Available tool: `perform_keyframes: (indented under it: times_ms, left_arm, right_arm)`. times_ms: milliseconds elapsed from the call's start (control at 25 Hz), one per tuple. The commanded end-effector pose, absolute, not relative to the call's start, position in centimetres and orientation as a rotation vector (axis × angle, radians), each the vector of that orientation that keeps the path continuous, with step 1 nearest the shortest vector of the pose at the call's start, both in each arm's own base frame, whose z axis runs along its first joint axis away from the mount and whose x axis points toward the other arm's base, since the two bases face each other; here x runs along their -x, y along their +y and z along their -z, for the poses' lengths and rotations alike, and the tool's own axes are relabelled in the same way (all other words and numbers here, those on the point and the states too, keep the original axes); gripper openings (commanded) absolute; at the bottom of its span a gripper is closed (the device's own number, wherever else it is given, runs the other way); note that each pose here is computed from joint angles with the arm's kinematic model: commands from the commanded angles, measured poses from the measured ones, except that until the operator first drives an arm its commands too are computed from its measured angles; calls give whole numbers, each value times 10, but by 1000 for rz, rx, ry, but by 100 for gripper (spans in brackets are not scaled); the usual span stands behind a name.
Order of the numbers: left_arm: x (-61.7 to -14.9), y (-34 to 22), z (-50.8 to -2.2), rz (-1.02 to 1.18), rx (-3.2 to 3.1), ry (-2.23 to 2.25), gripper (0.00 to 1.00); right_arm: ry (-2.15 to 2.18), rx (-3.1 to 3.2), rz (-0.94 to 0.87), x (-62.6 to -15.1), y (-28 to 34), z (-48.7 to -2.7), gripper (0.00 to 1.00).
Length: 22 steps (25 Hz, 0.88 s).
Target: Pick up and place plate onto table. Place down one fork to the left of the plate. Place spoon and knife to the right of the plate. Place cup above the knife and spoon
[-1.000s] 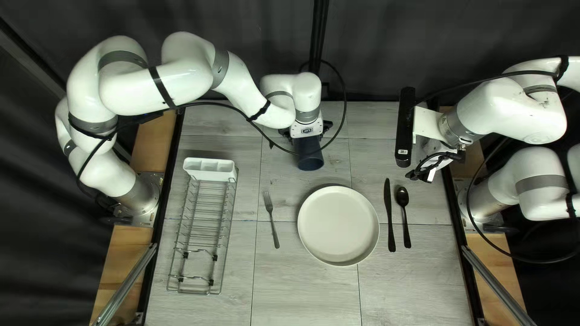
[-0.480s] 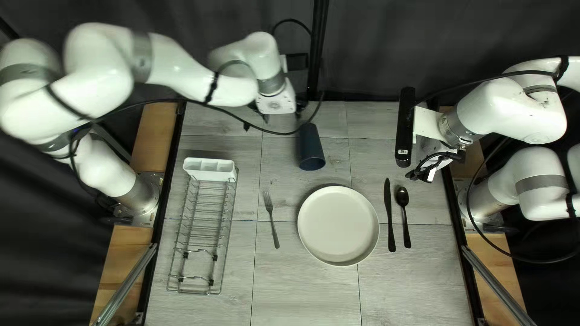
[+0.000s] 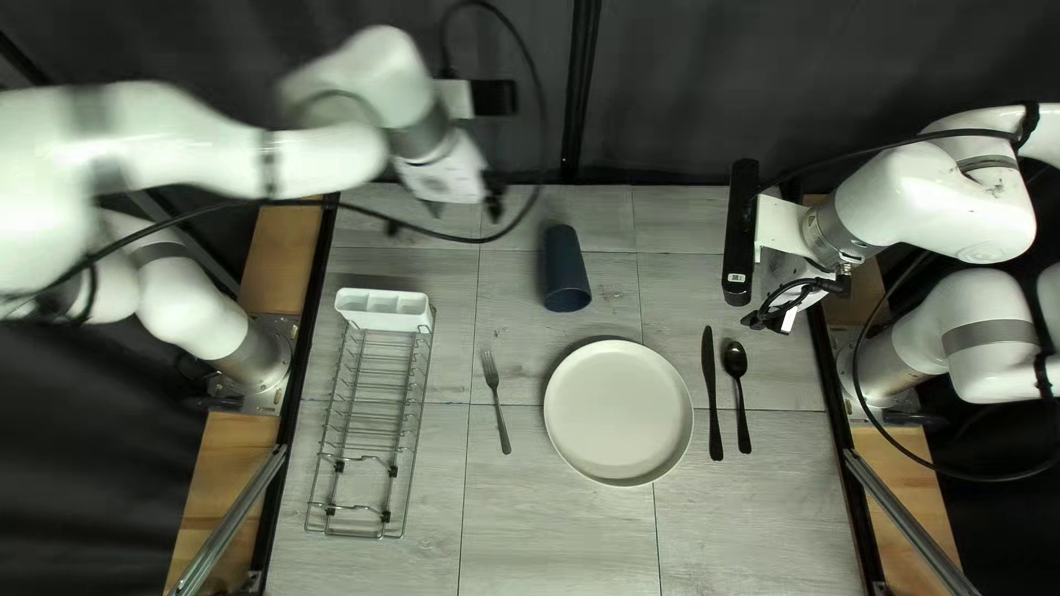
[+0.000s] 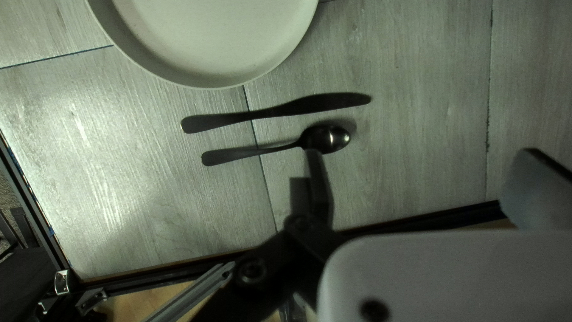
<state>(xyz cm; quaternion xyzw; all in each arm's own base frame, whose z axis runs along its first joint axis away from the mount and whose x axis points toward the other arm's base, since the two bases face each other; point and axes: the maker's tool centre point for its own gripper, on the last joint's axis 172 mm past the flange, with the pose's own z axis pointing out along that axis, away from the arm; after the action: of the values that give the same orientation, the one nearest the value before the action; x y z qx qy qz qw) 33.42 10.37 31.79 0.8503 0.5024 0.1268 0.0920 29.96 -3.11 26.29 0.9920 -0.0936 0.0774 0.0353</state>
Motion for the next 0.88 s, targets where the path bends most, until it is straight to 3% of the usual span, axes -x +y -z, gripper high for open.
perform_keyframes:
  times_ms: [40, 240, 480, 880]
  left_arm:
    - [-317, 84, -320, -358, -2567, 1355, 100]
    - [-306, 73, -329, -358, -2589, 1273, 100]
    - [-268, 23, -373, -334, -2781, 828, 100]
    - [-268, 23, -373, -334, -2781, 828, 100]
  right_arm:
    - [-288, -3048, -238, -300, -31, -263, 100]
    - [-288, -3048, -238, -300, -31, -263, 100]
    - [-288, -3048, -238, -300, -31, -263, 100]
    - [-288, -3048, -238, -300, -31, -263, 100]
